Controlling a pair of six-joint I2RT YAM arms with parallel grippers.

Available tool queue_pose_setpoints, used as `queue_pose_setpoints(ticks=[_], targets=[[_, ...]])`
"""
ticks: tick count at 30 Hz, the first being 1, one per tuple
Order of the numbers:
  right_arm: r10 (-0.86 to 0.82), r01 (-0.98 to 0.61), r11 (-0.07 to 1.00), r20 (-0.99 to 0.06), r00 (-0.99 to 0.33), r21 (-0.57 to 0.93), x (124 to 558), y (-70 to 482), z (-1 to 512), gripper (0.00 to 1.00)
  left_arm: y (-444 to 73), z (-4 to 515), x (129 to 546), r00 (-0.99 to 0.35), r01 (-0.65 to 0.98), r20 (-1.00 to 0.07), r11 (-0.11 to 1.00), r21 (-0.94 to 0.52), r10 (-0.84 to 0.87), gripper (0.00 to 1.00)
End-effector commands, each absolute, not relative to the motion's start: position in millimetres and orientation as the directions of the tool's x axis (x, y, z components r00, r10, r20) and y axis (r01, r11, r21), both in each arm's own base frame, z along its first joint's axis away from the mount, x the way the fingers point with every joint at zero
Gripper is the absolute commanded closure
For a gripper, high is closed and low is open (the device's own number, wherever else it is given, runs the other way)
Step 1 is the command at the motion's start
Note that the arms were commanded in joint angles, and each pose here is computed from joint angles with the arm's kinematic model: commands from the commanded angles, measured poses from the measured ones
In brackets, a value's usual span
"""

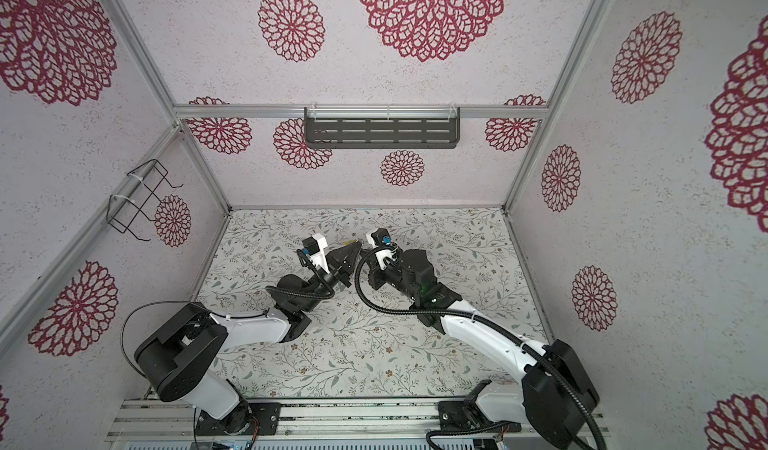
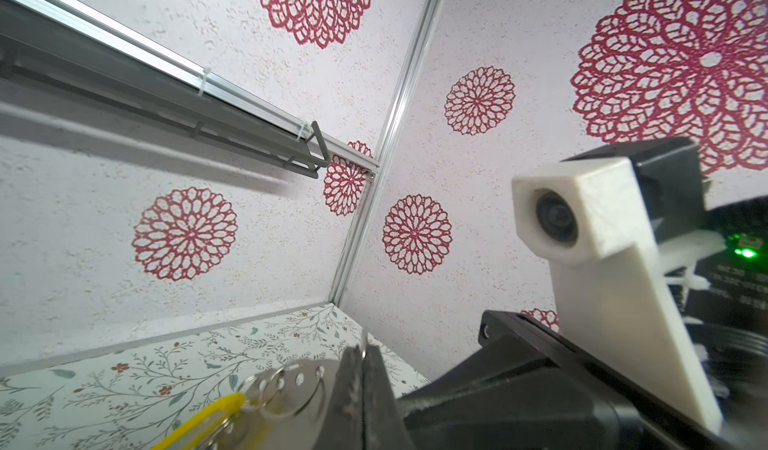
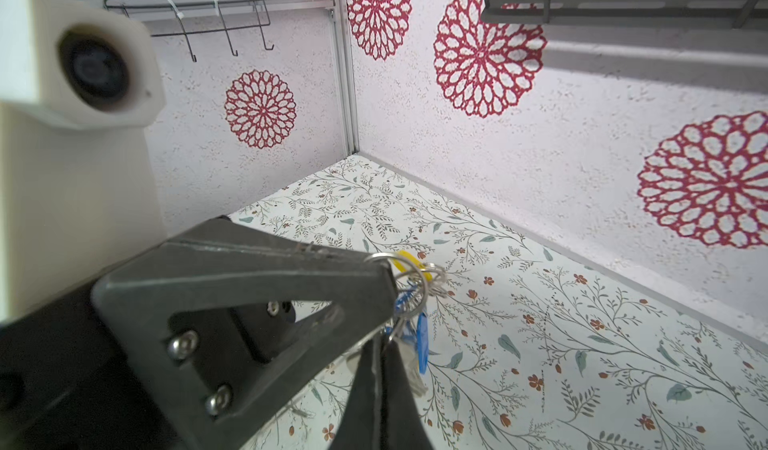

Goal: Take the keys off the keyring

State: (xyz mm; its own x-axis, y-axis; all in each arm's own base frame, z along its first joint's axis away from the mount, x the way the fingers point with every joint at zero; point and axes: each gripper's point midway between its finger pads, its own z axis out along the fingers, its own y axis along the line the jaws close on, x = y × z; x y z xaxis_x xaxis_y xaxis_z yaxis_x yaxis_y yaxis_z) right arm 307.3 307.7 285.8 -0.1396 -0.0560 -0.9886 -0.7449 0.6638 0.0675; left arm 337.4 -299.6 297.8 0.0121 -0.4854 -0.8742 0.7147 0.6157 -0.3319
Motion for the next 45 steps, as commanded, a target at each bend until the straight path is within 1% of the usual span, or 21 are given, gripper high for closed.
queue_pose_setpoints(ticks=[1, 5, 8, 12, 13, 15, 18, 23, 26, 28, 31, 33, 34, 36, 37, 39, 42, 45], targets=[[-0.121, -0.862, 0.492, -0.970, -0.209, 0.125, 261.7, 348.3, 264.4, 1.00, -284.0, 330.9, 337.4, 0.144, 0.663, -0.819, 0.669, -0.336, -0.555, 1.00], [-0.152, -0.854, 0.503, -0.959, -0.238, 0.132, 259.7, 355.8, 252.9, 1.00, -281.0, 336.7, 337.7, 0.175, 0.622, -0.809, 0.700, -0.350, -0.561, 1.00], [-0.162, -0.818, 0.560, -0.951, -0.263, 0.130, 267.3, 352.6, 246.8, 1.00, -274.9, 339.6, 338.2, 0.199, 0.585, -0.803, 0.726, -0.363, -0.562, 1.00], [-0.144, -0.711, 0.690, -0.937, -0.319, 0.136, 286.3, 335.9, 245.5, 1.00, -256.8, 341.0, 340.3, 0.225, 0.512, -0.786, 0.756, -0.408, -0.577, 1.00], [-0.144, -0.694, 0.707, -0.933, -0.329, 0.136, 288.3, 333.0, 245.5, 1.00, -252.3, 341.7, 340.3, 0.231, 0.498, -0.782, 0.760, -0.417, -0.580, 1.00], [-0.126, -0.662, 0.736, -0.933, -0.337, 0.139, 291.6, 326.1, 248.5, 1.00, -249.1, 344.5, 337.9, 0.240, 0.496, -0.781, 0.764, -0.413, -0.577, 1.00], [-0.087, -0.623, 0.770, -0.946, -0.311, 0.134, 292.8, 311.8, 257.4, 1.00, -254.8, 345.6, 331.8, 0.236, 0.532, -0.798, 0.761, -0.372, -0.555, 1.00], [-0.043, -0.553, 0.825, -0.962, -0.271, 0.119, 294.3, 280.6, 270.2, 1.00, -260.2, 344.2, 320.9, 0.224, 0.594, -0.813, 0.736, -0.324, -0.538, 1.00], [-0.024, -0.514, 0.848, -0.961, -0.275, 0.126, 297.1, 259.8, 273.8, 1.00, -260.6, 340.7, 319.5, 0.209, 0.600, -0.835, 0.741, -0.302, -0.509, 1.00], [-0.001, -0.461, 0.877, -0.958, -0.288, 0.138, 304.0, 239.9, 271.4, 1.00, -262.6, 336.7, 320.2, 0.196, 0.597, -0.863, 0.755, -0.271, -0.465, 1.00], [0.065, -0.346, 0.918, -0.933, -0.353, 0.194, 322.0, 203.0, 254.1, 1.00, -270.1, 330.3, 321.5, 0.150, 0.608, -0.910, 0.762, -0.223, -0.387, 1.00], [0.142, -0.198, 0.950, -0.898, -0.418, 0.242, 340.3, 167.4, 231.4, 1.00, -280.1, 321.9, 323.2, 0.097, 0.626, -0.948, 0.759, -0.180, -0.304, 1.00], [0.174, -0.128, 0.958, -0.876, -0.451, 0.256, 348.3, 152.5, 218.8, 0.95, -283.4, 319.6, 323.2, 0.077, 0.632, -0.959, 0.758, -0.165, -0.272, 1.00], [0.206, -0.017, 0.968, -0.835, -0.510, 0.249, 365.6, 126.1, 194.5, 0.73, -288.3, 314.4, 322.8, 0.040, 0.646, -0.976, 0.751, -0.140, -0.216, 1.00], [0.207, 0.011, 0.971, -0.819, -0.535, 0.238, 372.8, 119.3, 185.2, 0.68, -288.4, 312.9, 322.8, 0.031, 0.647, -0.979, 0.751, -0.132, -0.199, 1.00], [0.191, 0.028, 0.976, -0.786, -0.588, 0.216, 390.1, 115.4, 167.9, 0.61, -283.9, 312.5, 322.1, 0.027, 0.639, -0.982, 0.758, -0.126, -0.186, 1.00], [0.142, 0.025, 0.985, -0.731, -0.668, 0.169, 414.4, 121.7, 143.7, 0.54, -273.7, 315.2, 320.0, 0.035, 0.629, -0.978, 0.765, -0.137, -0.204, 1.00], [0.076, 0.032, 0.996, -0.657, -0.750, 0.079, 434.8, 124.7, 116.4, 0.50, -269.9, 315.5, 316.0, 0.028, 0.632, -0.978, 0.761, -0.142, -0.207, 1.00]])
